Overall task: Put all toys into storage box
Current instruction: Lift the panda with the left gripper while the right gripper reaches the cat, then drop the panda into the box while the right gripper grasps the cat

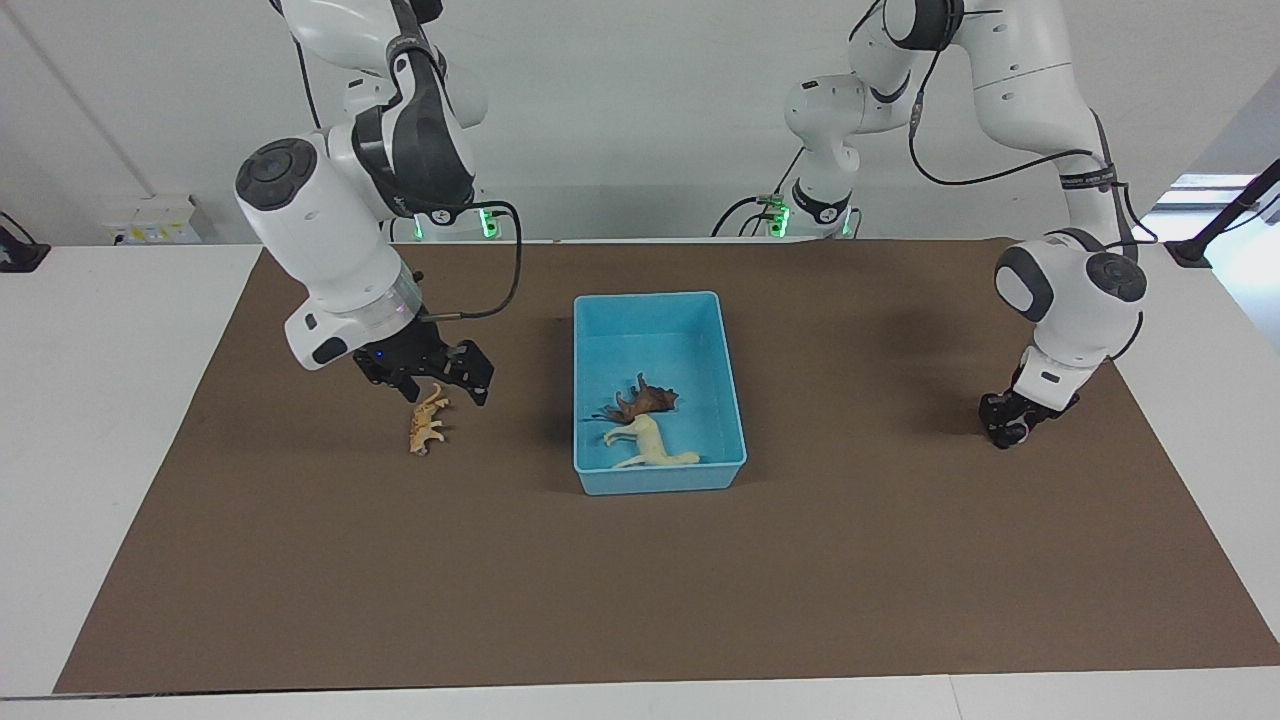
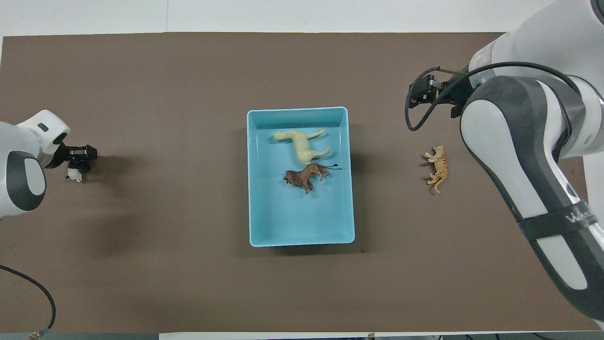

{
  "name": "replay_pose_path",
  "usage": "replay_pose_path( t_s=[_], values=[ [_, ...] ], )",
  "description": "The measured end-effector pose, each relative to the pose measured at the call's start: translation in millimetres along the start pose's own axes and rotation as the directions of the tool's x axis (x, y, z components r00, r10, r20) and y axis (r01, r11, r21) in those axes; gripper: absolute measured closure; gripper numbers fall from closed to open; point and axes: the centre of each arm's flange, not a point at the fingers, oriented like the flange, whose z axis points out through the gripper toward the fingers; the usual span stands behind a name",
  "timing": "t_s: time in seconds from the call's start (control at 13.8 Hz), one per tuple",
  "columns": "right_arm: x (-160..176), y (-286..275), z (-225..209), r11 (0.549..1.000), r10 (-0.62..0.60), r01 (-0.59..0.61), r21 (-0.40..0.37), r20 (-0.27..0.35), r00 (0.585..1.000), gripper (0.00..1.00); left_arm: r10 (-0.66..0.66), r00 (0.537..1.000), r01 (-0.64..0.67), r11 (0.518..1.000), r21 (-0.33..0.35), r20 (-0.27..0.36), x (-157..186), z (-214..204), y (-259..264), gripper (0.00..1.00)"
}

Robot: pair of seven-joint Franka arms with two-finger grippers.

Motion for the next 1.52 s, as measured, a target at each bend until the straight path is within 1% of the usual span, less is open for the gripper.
replay_pose_path(
  t_s=[0.07,0.15,0.29,0.44,0.58,0.65,0.73,0.8,0.94,1.02,1.09,1.16,1.31,1.38,1.45,1.52],
  values=[
    [-2.5,14.5,12.6,1.0,-0.026,0.027,-0.014,0.017,1.0,0.0,-0.007,1.0,0.007,1.0,-0.005,0.002,0.1,0.3,0.4,0.56],
    [-3.7,29.3,24.9,0.998,-0.062,0.062,-0.026,0.02,0.998,0.0,-0.023,1.0,0.023,1.0,-0.019,0.004,1.7,-1.4,1.5,0.6],
    [-7.6,57.9,47.0,0.993,-0.112,0.112,-0.047,0.007,0.994,0.0,-0.072,0.997,0.074,0.995,-0.061,0.033,14.8,-18.3,10.6,0.6],
    [-19.9,72.3,68.0,0.989,-0.135,0.134,-0.067,-0.01,0.991,0.0,-0.157,0.985,0.162,0.983,-0.081,0.071,38.2,-58.0,47.9,0.6],
    [-32.0,76.7,80.9,0.986,-0.146,0.145,-0.086,-0.011,0.989,0.0,-0.265,0.959,0.273,0.958,-0.085,0.098,55.1,-113.1,127.0,0.6],
    [-35.4,78.6,84.2,0.986,-0.145,0.144,-0.088,-0.005,0.989,0.0,-0.317,0.943,0.326,0.941,-0.088,0.099,58.5,-143.3,180.9,0.6],
    [-38.2,80.1,88.1,0.986,-0.143,0.143,-0.089,0.004,0.99,0.0,-0.359,0.928,0.368,0.925,-0.097,0.094,56.4,-168.0,236.7,0.6],
    [-40.9,81.6,94.4,0.986,-0.143,0.142,-0.09,0.004,0.99,0.0,-0.399,0.913,0.407,0.906,-0.113,0.085,46.6,-187.6,300.1,0.6],
    [-44.8,85.2,110.7,0.986,-0.144,0.141,-0.09,-0.031,0.989,0.0,-0.453,0.888,0.459,0.875,-0.152,0.074,8.1,-204.9,414.2,0.6],
    [-47.7,87.3,117.9,0.986,-0.143,0.14,-0.092,-0.035,0.989,0.0,-0.452,0.889,0.457,0.873,-0.173,0.069,-11.8,-204.3,454.8,0.6],
    [-50.3,89.0,123.5,0.986,-0.142,0.139,-0.093,-0.032,0.989,0.0,-0.445,0.893,0.449,0.874,-0.189,0.065,-28.2,-200.7,483.3,0.6],
    [-52.5,90.6,128.3,0.986,-0.142,0.138,-0.093,-0.033,0.989,0.0,-0.435,0.898,0.439,0.878,-0.193,0.065,-39.1,-196.0,498.5,0.6],
    [-56.7,94.1,138.6,0.986,-0.142,0.137,-0.095,-0.05,0.989,0.0,-0.432,0.899,0.437,0.88,-0.187,0.067,-43.5,-190.4,501.5,0.42],
    [-58.9,95.6,143.1,0.986,-0.142,0.136,-0.095,-0.053,0.988,0.0,-0.442,0.895,0.446,0.876,-0.183,0.067,-39.8,-189.3,495.6,0.3],
    [-60.7,96.8,146.5,0.986,-0.141,0.136,-0.096,-0.054,0.989,0.0,-0.452,0.889,0.457,0.872,-0.175,0.067,-35.8,-188.4,488.7,0.19],
    [-61.9,97.7,149.5,0.986,-0.141,0.135,-0.096,-0.055,0.989,0.0,-0.46,0.885,0.466,0.87,-0.163,0.072,-33.4,-187.9,482.0,0.06]
  ],
)
